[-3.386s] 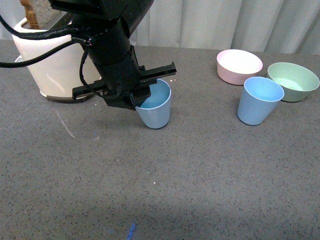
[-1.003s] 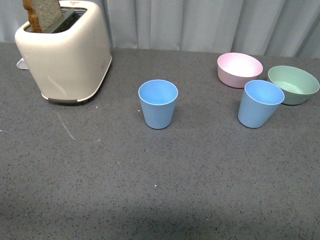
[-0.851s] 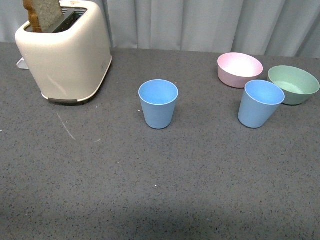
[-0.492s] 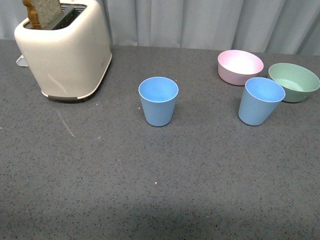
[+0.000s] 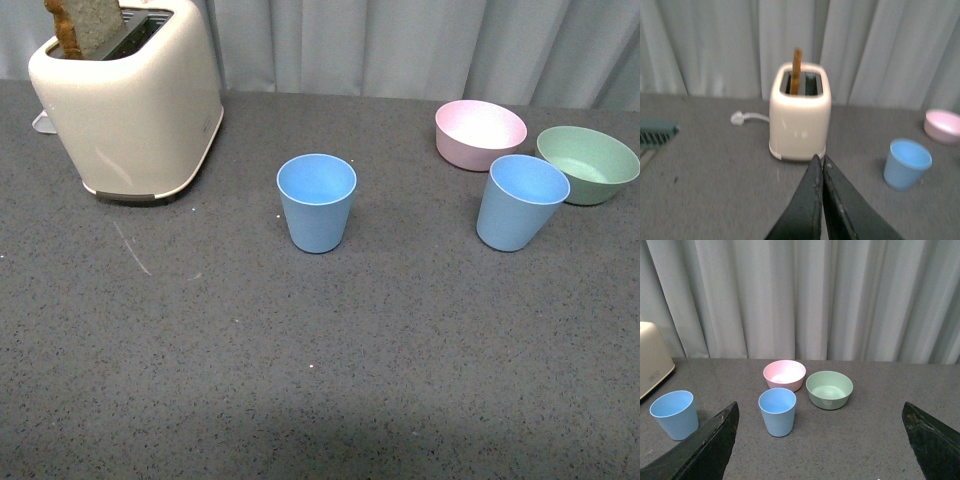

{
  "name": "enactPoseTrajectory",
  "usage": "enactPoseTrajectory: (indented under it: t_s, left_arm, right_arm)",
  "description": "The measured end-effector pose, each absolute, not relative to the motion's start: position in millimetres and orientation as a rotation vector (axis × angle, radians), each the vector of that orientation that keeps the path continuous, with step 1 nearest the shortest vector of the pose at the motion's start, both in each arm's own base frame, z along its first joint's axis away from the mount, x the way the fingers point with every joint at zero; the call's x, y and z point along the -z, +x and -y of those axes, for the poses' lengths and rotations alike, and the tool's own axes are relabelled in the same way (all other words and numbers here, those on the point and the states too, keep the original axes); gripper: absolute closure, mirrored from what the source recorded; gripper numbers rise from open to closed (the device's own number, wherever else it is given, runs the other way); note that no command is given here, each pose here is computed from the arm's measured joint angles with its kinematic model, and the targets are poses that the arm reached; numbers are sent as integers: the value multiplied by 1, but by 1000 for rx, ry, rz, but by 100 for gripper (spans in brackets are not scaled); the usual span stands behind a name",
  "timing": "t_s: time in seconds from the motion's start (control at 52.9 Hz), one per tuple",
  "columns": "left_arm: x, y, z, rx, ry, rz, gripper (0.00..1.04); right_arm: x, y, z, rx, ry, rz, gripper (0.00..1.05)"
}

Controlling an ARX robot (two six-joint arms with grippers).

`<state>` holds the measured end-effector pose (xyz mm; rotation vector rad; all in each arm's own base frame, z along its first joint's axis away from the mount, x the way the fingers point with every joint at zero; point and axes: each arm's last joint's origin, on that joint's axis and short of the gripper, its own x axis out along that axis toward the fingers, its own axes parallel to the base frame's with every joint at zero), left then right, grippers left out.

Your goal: Stack blue cups with both arms

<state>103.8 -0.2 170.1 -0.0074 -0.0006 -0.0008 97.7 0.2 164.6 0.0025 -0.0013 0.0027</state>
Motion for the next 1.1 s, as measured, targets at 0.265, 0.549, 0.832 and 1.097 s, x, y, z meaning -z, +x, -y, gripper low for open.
enactPoseTrajectory:
  t_s: [0.265, 0.549, 0.832, 1.097]
  left_arm:
    - [-170, 97, 0, 2, -7, 17, 92]
    - [-170, 97, 0, 2, -7, 17, 47]
    - [-170, 97, 0, 3, -6, 17, 5]
    - [-170, 97, 0, 3, -5, 17, 7]
  right_arm:
    - [-165, 98, 0, -3, 2, 1, 10]
    - [-165, 98, 0, -3, 2, 1, 10]
    - [-171, 122, 3, -7, -173, -226, 10]
    - [-170, 209, 8, 25, -97, -466, 10]
